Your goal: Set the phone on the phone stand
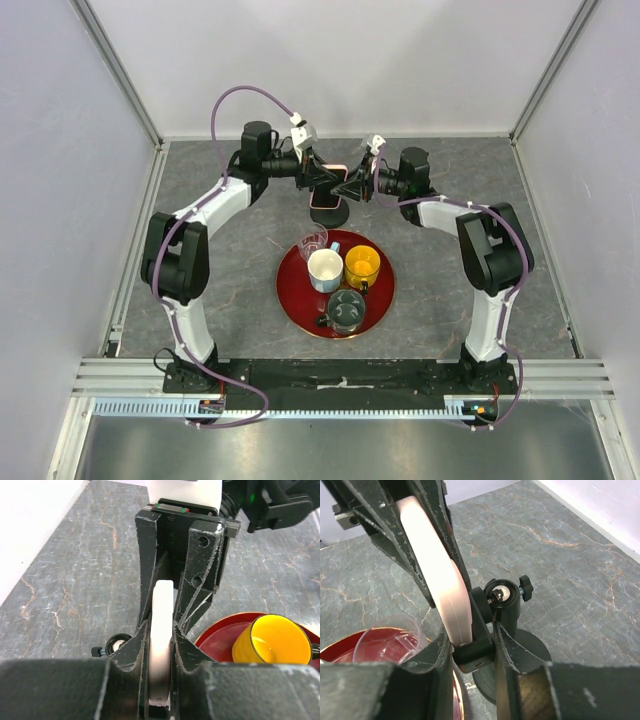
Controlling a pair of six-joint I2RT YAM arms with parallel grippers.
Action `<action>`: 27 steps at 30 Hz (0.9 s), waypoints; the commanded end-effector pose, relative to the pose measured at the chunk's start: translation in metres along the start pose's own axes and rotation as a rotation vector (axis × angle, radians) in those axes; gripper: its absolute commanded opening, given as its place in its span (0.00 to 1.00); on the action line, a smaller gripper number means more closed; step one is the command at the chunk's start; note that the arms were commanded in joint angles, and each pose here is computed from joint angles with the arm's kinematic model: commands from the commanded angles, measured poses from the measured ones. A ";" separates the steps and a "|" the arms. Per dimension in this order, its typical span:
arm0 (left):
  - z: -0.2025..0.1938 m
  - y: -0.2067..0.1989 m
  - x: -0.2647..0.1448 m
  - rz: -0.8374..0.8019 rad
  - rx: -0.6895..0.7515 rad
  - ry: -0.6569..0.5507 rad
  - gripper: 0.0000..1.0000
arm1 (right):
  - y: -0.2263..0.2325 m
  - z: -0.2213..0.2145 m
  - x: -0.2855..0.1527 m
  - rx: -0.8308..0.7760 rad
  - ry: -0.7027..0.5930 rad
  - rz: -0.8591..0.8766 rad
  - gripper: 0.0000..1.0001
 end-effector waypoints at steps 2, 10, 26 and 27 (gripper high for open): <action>0.033 0.016 0.008 0.392 0.114 -0.175 0.02 | 0.023 0.029 -0.004 0.036 -0.106 -0.341 0.00; 0.027 0.012 0.018 0.303 0.044 -0.188 0.02 | 0.042 0.050 0.004 0.061 -0.155 -0.463 0.00; 0.020 -0.005 0.027 0.013 -0.062 -0.138 0.02 | 0.016 0.050 -0.106 0.261 -0.052 -0.617 0.77; 0.016 -0.002 0.027 0.012 -0.082 -0.138 0.02 | 0.018 0.055 -0.108 0.252 -0.061 -0.617 0.78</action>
Point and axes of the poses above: each gripper's point midway between its finger pads, its own x axis out along the fingers, its own y axis along the line the jaws close on, z = x × y, the point moved 6 cm from there along -x, back along the fingers, and after that the axes turned 11 degrees about -x, right-handed, at the moved point
